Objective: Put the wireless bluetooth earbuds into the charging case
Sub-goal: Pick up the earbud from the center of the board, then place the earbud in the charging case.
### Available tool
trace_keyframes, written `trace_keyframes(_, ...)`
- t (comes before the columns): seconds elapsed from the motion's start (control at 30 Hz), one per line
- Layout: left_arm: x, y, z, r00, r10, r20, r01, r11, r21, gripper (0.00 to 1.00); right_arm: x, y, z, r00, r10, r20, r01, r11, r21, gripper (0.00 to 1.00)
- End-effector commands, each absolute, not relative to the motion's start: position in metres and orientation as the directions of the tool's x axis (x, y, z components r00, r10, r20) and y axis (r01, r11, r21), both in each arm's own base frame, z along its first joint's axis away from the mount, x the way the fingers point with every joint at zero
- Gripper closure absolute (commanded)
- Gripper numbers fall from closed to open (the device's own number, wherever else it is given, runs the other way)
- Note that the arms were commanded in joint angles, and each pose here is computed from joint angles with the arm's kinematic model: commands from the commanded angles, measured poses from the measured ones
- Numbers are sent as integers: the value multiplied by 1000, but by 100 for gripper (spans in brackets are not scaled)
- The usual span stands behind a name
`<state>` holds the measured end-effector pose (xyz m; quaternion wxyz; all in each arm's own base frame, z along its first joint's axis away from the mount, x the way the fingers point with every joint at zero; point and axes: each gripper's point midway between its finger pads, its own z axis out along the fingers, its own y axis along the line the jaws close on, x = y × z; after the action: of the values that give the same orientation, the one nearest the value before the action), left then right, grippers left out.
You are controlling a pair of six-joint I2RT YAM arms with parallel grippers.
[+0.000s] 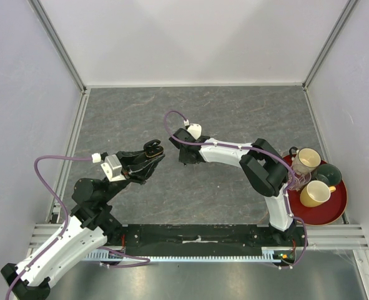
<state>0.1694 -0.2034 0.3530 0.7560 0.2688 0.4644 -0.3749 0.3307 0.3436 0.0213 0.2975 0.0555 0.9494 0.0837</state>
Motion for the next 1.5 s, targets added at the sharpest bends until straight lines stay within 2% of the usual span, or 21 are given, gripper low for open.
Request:
trace_keyframes(0.0,169,-200,360,329,-325,-887,804,589,82,98,327,343,8,-832,154,-533,69,982,177,72)
trace_keyframes(0.3,168,-197,360,326,-325,-887,798,598,74,98,330,344,18,-815,128,-565,32,984,177,90)
trace_keyframes(0.33,169,-197,360,327,-325,-887,797,599,74,98,329,342,23,-810,131,-572,29,982,185,94)
trace_keyframes(0.53,172,-198,356,313,-320,-894,795,603,62,98,334,343,71,-711,226,-666,-21,940,341,100)
trace_keyframes(0.7,173,-199,357,307,-323,-895,796,602,56,98,336,339,106,-631,292,-718,-64,903,424,100)
trace_keyframes(0.8,176,-199,356,297,-326,-897,791,610,40,98,334,337,151,-548,384,-743,-123,842,526,100)
trace_keyframes(0.83,177,-199,355,294,-326,-898,791,611,37,98,328,330,146,-541,390,-745,-127,838,531,100)
trace_keyframes(0.9,178,-199,356,291,-331,-898,790,612,30,98,326,326,189,-459,482,-746,-182,771,611,100)
trace_keyframes(0.93,178,-199,356,291,-333,-897,790,613,28,98,322,316,186,-441,492,-751,-178,772,610,100)
trace_keyframes(1.0,181,-199,356,285,-337,-897,784,620,16,98,316,302,216,-363,554,-749,-219,731,646,100)
trace_keyframes(1.23,188,-205,355,261,-353,-898,789,614,-12,98,292,272,303,-182,683,-707,-378,615,692,100)
trace_keyframes(1.47,195,-211,353,238,-371,-898,795,606,-39,98,262,267,369,-106,728,-677,-569,514,642,100)
